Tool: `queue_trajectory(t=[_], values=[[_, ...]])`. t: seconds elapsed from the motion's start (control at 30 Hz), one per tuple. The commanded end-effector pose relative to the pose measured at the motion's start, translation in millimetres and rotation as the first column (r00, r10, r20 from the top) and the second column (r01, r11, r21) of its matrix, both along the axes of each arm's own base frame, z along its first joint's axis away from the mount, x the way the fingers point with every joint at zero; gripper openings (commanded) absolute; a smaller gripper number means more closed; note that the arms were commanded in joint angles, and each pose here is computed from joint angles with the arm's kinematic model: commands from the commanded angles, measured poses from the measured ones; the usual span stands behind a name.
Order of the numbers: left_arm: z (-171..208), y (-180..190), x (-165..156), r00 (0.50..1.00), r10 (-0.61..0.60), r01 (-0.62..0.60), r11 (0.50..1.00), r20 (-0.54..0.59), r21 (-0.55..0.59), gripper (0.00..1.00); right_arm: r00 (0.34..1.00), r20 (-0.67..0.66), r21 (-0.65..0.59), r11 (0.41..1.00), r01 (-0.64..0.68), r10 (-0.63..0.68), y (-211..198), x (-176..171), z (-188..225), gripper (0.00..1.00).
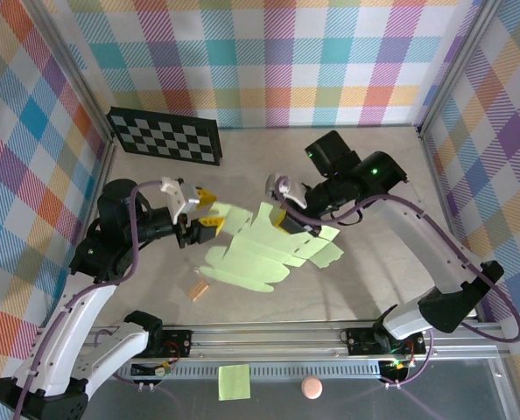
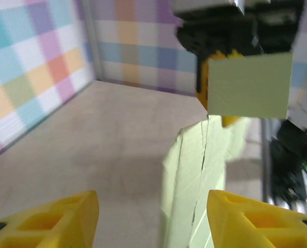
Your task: Fold the paper box
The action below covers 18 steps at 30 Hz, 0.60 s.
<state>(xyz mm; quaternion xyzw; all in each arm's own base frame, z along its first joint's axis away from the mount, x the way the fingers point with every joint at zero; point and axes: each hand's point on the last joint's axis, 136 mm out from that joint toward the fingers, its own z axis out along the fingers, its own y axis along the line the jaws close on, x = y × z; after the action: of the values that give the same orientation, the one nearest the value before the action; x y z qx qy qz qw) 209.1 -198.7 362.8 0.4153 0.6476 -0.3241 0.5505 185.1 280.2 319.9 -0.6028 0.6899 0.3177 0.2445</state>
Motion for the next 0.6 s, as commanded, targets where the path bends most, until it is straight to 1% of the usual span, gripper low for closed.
queue_trajectory(t=[0.0,0.07,0.1,0.13,0.2,0.3,0.33,0.4,0.43,0.47,0.5,0.53,0.57], values=[[31.0,14.3,37.5,0.970,0.222,-0.236,0.960,-0.103,-0.153,0.59,0.983,-0.097,0.161,0.972,0.171,-0.157,4.3,26.1,24.0,0.00],[29.1,17.8,51.2,0.940,0.273,-0.308,0.937,-0.206,-0.163,0.62,0.956,-0.180,0.201,0.943,0.265,-0.231,2.6,42.7,24.3,0.00],[27.0,17.0,57.5,0.925,0.280,-0.327,0.931,-0.256,-0.160,0.66,0.934,-0.231,0.214,0.923,0.321,-0.271,1.3,52.5,22.8,0.00],[19.7,15.2,61.3,0.909,0.278,-0.333,0.933,-0.310,-0.139,0.67,0.906,-0.288,0.219,0.900,0.377,-0.310,0.1,61.0,21.4,0.00],[12.5,7.9,71.9,0.881,0.245,-0.325,0.935,-0.404,-0.144,0.63,0.836,-0.396,0.212,0.848,0.486,-0.380,-4.6,81.7,12.5,0.00],[6.2,-0.1,92.4,0.835,0.187,-0.346,0.910,-0.518,-0.228,0.65,0.721,-0.542,0.194,0.770,0.607,-0.432,-10.5,106.2,-3.8,0.00],[0.3,-1.8,96.9,0.814,0.171,-0.357,0.901,-0.554,-0.247,0.69,0.693,-0.574,0.195,0.749,0.633,-0.436,-11.4,112.5,-8.1,0.00],[-7.7,-4.2,107.4,0.783,0.138,-0.385,0.874,-0.607,-0.297,0.81,0.627,-0.635,0.180,0.703,0.688,-0.451,-15.6,124.4,-25.0,0.00],[-13.1,-3.3,111.7,0.766,0.134,-0.407,0.858,-0.629,-0.314,0.85,0.597,-0.659,0.169,0.683,0.710,-0.458,-17.9,129.1,-33.3,0.00],[-18.2,-1.7,118.0,0.756,0.138,-0.437,0.835,-0.640,-0.336,0.85,0.565,-0.681,0.155,0.662,0.734,-0.467,-20.4,134.3,-42.4,0.00],[-26.9,1.4,124.8,0.723,0.149,-0.484,0.807,-0.675,-0.340,0.85,0.536,-0.702,0.136,0.650,0.747,-0.469,-22.2,137.3,-53.2,0.00],[-33.8,2.0,129.2,0.697,0.152,-0.507,0.795,-0.700,-0.333,0.83,0.510,-0.720,0.118,0.641,0.758,-0.471,-23.3,139.5,-62.5,0.00],[-43.4,0.2,132.3,0.668,0.151,-0.520,0.795,-0.729,-0.311,0.81,0.477,-0.738,0.092,0.629,0.772,-0.477,-25.4,142.3,-74.5,0.00]])
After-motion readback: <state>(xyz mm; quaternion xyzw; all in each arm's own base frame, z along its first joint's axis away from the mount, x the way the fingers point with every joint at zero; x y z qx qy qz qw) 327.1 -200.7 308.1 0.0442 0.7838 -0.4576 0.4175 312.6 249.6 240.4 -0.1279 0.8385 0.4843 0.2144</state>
